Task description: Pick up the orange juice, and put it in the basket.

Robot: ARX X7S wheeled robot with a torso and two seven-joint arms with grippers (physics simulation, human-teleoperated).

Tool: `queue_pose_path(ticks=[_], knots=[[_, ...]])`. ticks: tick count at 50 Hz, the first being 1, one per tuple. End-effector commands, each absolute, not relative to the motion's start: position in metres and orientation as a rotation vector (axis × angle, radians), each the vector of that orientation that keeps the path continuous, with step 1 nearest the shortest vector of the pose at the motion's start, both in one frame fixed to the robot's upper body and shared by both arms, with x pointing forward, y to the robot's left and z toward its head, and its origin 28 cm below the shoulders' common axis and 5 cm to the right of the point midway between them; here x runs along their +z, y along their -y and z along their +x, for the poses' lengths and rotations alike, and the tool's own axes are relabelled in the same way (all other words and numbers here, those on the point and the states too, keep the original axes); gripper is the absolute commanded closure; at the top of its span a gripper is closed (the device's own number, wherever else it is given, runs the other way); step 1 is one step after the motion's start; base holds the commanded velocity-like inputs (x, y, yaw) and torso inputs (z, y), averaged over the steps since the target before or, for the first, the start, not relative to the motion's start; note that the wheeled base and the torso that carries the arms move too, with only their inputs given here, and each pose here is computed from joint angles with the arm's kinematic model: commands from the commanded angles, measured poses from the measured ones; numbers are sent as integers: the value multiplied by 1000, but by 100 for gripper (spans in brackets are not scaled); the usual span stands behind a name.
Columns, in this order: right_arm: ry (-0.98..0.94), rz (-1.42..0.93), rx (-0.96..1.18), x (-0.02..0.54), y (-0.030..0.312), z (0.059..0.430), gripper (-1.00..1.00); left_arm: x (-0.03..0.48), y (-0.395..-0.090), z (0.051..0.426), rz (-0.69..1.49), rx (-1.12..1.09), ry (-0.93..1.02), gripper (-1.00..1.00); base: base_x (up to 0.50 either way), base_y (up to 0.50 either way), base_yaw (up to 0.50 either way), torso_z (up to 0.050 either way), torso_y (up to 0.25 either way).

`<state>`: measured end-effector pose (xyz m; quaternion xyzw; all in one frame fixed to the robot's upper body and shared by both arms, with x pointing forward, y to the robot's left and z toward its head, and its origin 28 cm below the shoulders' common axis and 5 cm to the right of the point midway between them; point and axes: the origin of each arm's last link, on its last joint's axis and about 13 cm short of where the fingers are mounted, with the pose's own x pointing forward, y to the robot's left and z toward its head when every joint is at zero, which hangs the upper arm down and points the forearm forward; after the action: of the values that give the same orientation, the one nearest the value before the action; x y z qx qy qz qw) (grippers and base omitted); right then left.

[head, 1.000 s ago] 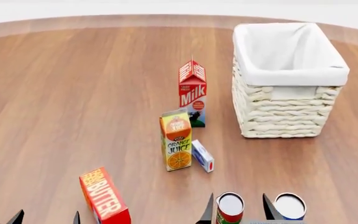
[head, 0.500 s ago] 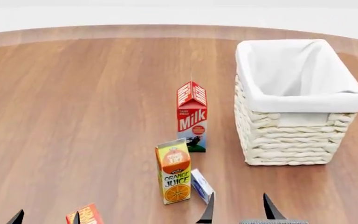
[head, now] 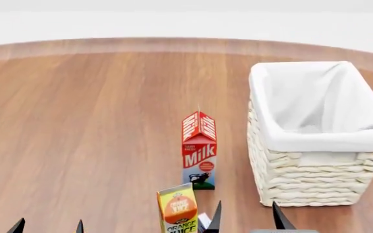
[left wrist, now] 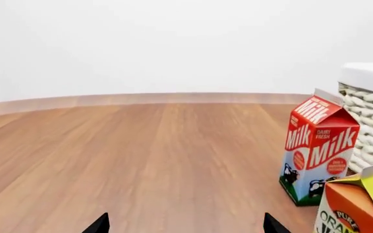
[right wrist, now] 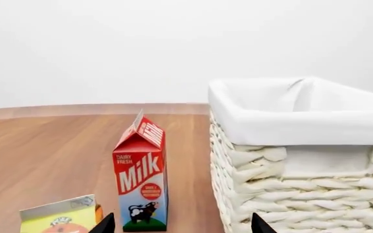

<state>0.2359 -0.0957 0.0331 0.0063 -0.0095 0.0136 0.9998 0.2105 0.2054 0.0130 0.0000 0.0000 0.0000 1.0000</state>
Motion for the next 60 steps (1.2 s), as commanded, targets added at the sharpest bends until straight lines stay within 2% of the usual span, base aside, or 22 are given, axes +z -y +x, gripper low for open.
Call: queue_pose_path(ticks=[1, 30, 38, 42, 44, 60], knots=[[24, 15, 28, 33, 95, 235, -100, 13, -205, 211, 0, 0, 0, -100, 293, 0, 0, 0, 0], [37, -6, 11, 33, 94, 232, -100, 13, -205, 211, 0, 0, 0, -100, 231, 0, 0, 0, 0], [41, 16, 80, 30, 84, 202, -100, 13, -205, 211, 0, 0, 0, -100, 0, 0, 0, 0, 0], [39, 16, 84, 29, 84, 200, -100, 13, -205, 211, 0, 0, 0, -100, 0, 0, 0, 0, 0], [43, 29, 111, 28, 82, 184, -100, 13, -205, 211, 0, 0, 0, -100, 0, 0, 0, 0, 0], [74, 1, 156, 35, 79, 158, -100, 13, -205, 211, 0, 0, 0, -100, 0, 0, 0, 0, 0]])
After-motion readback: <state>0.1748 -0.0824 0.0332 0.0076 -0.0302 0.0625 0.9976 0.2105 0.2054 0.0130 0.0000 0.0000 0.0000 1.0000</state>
